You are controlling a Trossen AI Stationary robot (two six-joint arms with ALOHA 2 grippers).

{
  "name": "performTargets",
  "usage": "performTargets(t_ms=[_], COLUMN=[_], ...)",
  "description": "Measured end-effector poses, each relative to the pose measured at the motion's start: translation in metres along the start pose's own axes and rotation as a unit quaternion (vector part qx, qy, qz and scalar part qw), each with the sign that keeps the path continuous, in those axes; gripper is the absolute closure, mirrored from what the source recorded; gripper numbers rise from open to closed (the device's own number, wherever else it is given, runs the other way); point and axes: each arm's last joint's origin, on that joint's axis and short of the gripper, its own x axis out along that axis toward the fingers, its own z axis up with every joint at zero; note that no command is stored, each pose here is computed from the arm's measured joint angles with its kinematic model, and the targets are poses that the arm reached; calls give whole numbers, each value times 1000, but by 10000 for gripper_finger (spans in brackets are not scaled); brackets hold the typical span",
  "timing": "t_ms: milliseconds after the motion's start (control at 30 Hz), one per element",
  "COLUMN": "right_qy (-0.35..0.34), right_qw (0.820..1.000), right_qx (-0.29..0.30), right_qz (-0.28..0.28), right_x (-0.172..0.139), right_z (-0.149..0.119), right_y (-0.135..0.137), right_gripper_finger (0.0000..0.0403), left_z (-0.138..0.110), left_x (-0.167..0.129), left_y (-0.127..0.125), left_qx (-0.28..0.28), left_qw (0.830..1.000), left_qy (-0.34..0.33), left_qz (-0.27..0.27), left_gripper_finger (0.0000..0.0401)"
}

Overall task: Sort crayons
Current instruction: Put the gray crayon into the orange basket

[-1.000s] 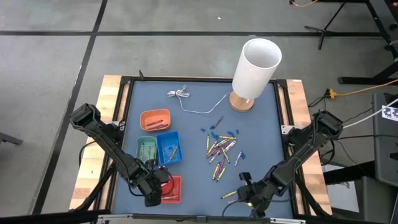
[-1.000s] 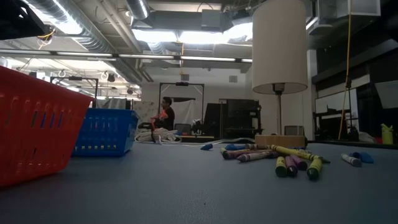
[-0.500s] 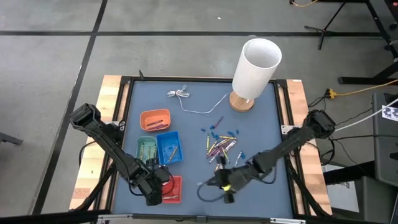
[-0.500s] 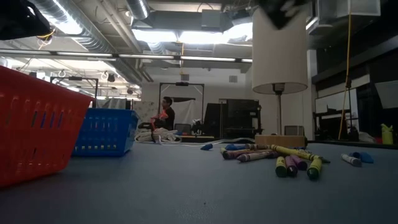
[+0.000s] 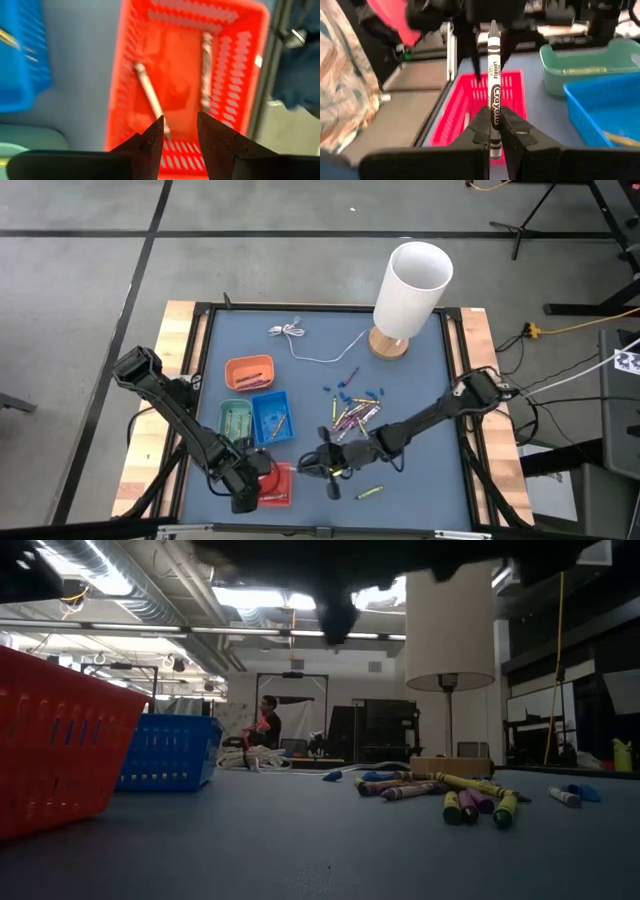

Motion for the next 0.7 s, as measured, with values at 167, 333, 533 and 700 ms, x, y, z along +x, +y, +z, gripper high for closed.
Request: performTargets(t_ms=[167, 333, 533, 700], right_qy=[-14, -10, 5, 5], right_qw=[1000, 1000, 1000, 1000], right_qx=[4, 1, -10, -10], right_qz=[0, -4, -18, -27], right_x=[24, 44, 53, 53], right_z=[-4, -11, -12, -11], right_y=[0, -1, -3, -5], right_gripper_finger=[381, 381, 381, 381], left_z=[-4, -8, -17, -21], left_x=[-1, -2, -4, -12], left_y=[-4, -10, -17, -27], left_qx=[-1, -12, -38, -30], left_qw=[998, 989, 974, 970], left_qy=[50, 112, 178, 187], left_qz=[-43, -95, -136, -154], left_gripper_finger=[307, 309, 310, 310])
